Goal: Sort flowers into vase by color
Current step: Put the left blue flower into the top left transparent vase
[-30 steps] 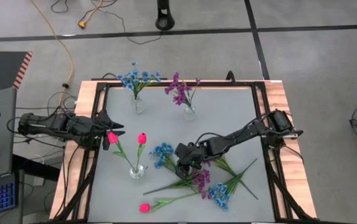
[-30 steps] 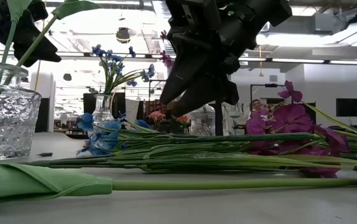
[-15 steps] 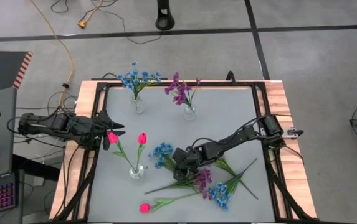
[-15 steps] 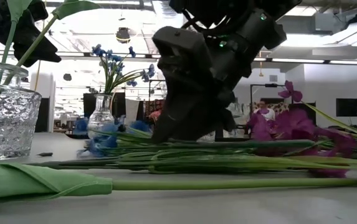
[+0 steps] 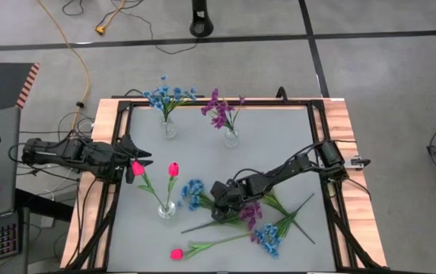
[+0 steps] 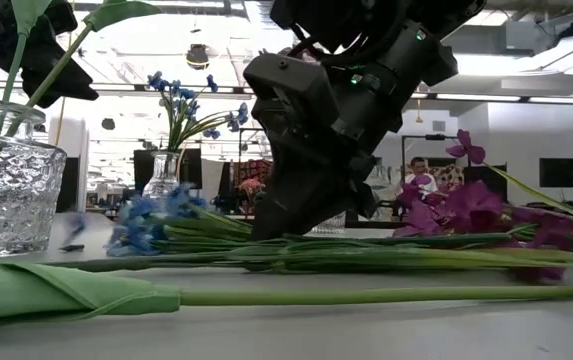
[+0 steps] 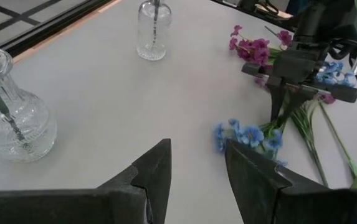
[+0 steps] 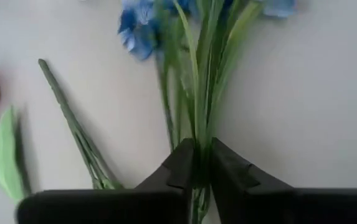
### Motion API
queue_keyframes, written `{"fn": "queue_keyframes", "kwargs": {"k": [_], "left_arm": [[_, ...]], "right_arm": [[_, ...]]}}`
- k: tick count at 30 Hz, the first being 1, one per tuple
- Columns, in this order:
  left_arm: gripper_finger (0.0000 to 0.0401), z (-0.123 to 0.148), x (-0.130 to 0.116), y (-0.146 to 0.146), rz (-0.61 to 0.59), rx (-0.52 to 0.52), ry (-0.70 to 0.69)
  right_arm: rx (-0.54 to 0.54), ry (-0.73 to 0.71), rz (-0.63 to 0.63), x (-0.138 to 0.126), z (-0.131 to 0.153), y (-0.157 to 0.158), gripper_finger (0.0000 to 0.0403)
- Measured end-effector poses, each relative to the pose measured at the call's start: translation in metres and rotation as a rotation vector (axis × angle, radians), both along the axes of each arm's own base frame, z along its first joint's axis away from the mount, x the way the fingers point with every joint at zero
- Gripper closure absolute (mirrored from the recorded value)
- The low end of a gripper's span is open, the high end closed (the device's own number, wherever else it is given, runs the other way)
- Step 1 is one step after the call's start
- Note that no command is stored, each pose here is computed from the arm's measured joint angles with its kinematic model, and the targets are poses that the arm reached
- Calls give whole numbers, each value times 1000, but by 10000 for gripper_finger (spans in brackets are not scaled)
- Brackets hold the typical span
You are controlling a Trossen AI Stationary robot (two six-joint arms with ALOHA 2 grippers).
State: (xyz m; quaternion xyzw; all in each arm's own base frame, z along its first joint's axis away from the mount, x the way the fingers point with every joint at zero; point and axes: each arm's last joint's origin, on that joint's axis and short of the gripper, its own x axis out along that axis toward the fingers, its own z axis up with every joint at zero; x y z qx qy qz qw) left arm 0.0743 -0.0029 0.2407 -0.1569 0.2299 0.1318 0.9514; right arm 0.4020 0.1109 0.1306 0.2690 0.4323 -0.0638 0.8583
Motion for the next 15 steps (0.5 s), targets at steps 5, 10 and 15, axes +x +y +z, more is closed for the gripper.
{"fn": "queue_keyframes", "kwargs": {"k": [5, 10, 15], "left_arm": [[264, 0, 0, 0, 0, 0, 0], [264, 0, 0, 0, 0, 0, -1], [264, 0, 0, 0, 0, 0, -1]], "right_arm": [[2, -7, -6, 1, 0, -2, 364], [8, -10, -14, 2, 2, -7, 360], [14, -43, -4, 1, 19, -13, 357]]}}
